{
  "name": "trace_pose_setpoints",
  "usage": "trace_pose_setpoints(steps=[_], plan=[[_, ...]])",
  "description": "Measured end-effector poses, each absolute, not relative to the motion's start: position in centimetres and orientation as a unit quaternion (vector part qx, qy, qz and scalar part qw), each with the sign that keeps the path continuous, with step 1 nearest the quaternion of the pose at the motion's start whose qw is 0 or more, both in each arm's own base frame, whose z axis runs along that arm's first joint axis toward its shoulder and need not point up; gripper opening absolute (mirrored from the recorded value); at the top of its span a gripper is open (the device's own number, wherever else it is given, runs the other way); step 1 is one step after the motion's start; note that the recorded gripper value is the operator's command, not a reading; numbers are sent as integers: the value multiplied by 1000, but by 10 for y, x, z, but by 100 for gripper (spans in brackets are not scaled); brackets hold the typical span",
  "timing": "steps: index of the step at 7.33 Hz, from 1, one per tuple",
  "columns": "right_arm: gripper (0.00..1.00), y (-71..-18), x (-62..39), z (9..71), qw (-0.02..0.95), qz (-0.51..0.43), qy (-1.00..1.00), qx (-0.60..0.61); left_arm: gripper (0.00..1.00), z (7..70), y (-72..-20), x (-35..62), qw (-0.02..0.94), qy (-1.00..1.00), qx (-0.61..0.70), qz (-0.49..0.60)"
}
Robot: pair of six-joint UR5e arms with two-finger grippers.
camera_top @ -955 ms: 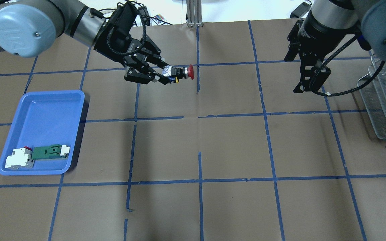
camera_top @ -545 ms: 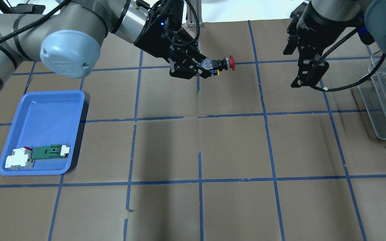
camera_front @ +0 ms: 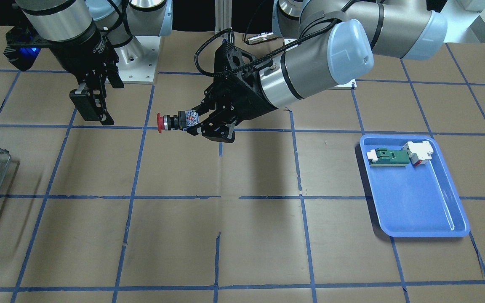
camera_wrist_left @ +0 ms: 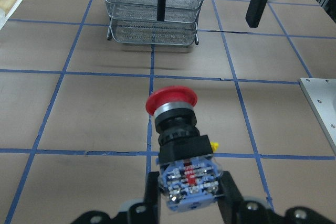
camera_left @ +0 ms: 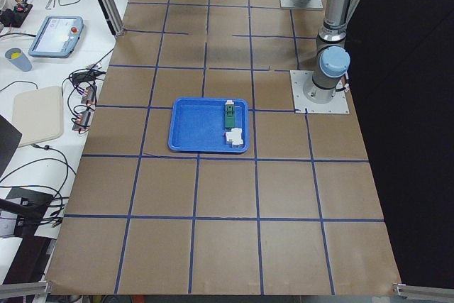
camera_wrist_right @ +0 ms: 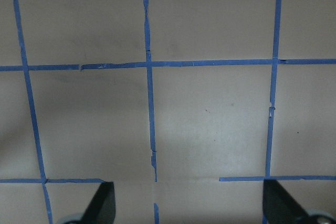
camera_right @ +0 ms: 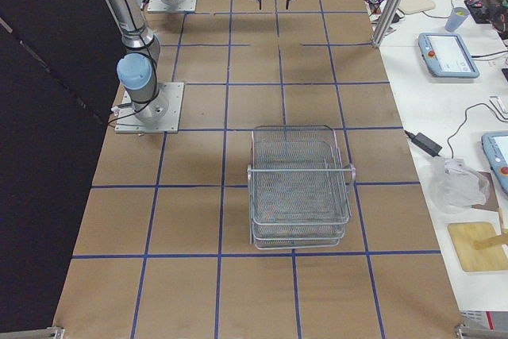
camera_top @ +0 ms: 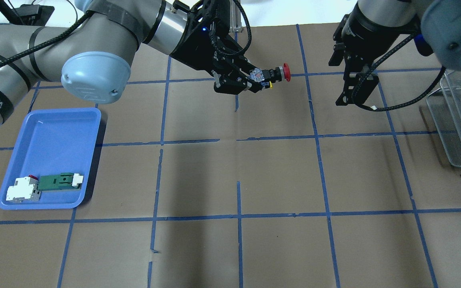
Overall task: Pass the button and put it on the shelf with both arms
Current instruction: 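Bring the open right gripper down over the button held by the left gripper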
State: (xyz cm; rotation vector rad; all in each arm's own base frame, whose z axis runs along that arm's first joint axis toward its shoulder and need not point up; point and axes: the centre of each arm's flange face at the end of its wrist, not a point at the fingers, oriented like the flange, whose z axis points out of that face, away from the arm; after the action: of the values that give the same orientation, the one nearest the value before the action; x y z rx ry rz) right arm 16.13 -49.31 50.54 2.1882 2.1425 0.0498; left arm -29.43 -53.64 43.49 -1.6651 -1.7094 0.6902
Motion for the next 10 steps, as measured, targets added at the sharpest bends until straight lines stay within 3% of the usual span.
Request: trace_pose_setpoints(steps=[10], plan=[[100, -521, 254, 513, 72, 15, 686, 724, 0, 438, -539, -290, 328, -654, -626, 270]])
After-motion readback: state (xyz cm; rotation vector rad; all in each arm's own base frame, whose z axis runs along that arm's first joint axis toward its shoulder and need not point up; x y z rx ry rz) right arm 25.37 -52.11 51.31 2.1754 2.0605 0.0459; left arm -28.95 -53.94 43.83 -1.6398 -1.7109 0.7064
